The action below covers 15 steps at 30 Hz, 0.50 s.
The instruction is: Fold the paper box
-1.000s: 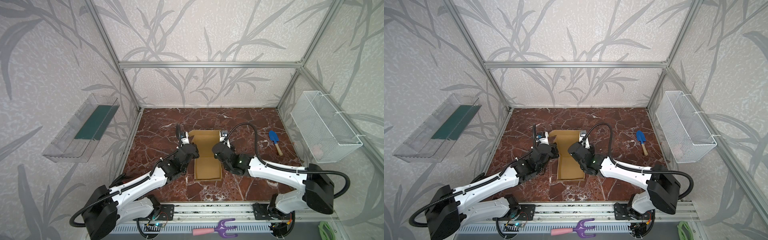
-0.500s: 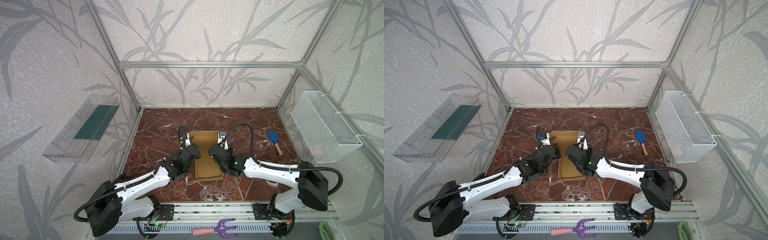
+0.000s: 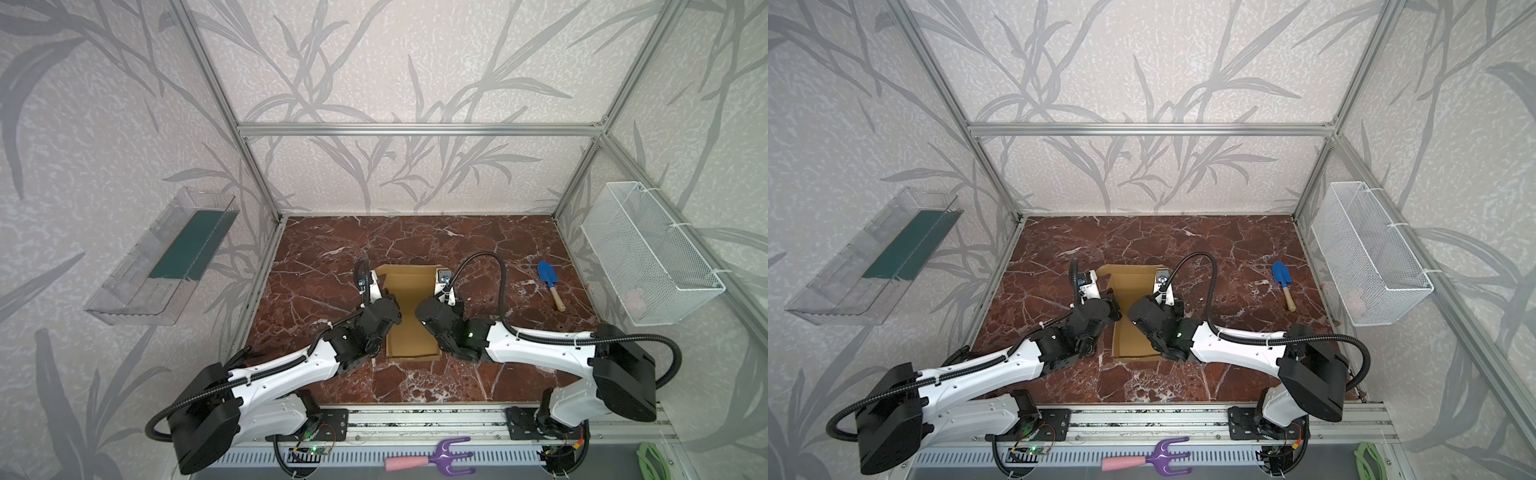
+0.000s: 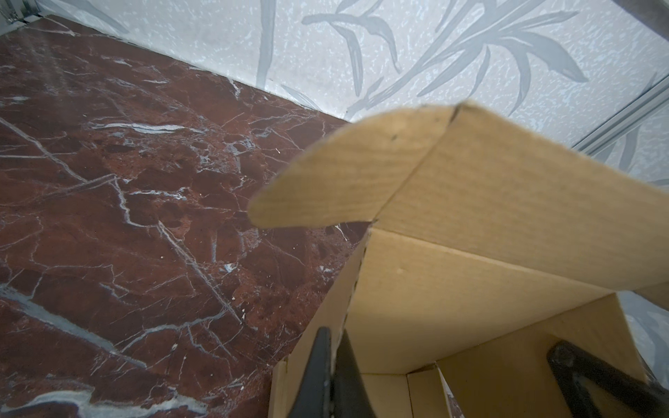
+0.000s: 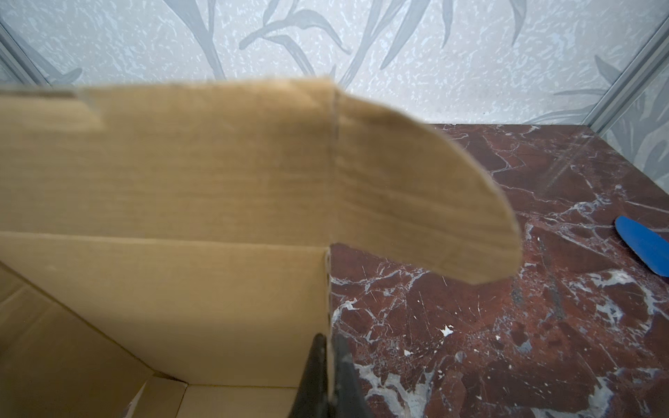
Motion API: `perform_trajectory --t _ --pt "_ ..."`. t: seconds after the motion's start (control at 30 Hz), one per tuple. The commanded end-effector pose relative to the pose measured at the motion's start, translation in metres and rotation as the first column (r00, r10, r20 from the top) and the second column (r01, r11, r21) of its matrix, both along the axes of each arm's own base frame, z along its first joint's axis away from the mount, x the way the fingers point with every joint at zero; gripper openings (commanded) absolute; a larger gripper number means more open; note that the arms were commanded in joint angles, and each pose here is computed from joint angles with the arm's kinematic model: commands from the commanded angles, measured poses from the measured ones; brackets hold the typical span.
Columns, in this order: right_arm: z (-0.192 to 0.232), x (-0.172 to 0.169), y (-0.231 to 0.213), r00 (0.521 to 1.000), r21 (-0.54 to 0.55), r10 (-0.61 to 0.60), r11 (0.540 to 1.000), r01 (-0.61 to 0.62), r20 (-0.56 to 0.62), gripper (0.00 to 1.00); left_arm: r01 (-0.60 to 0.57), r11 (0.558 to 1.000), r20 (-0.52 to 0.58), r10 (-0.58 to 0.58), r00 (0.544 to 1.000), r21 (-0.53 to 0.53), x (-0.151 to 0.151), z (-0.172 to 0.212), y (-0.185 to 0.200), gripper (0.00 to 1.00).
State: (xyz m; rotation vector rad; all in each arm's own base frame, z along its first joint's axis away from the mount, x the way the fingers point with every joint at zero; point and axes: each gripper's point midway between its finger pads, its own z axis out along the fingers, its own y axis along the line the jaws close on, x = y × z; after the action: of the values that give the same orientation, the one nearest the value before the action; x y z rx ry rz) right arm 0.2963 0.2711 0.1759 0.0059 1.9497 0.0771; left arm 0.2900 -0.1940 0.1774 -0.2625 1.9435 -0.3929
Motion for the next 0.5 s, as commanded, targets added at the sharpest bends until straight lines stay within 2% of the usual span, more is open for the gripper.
perform_trajectory --t 0.0,0.47 --pt "0.007 -0.002 -0.003 0.998 0.030 -0.033 0.999 0.031 0.047 0.00 -0.026 0.998 0.061 0.030 0.998 -0.060 -0.002 0.010 0.002 0.00" --pt "0.004 -0.018 0.006 0.994 0.006 -0.027 1.000 0.027 0.102 0.00 -0.024 0.997 0.063 0.028 0.998 -0.069 -0.016 -0.005 0.003 0.00"
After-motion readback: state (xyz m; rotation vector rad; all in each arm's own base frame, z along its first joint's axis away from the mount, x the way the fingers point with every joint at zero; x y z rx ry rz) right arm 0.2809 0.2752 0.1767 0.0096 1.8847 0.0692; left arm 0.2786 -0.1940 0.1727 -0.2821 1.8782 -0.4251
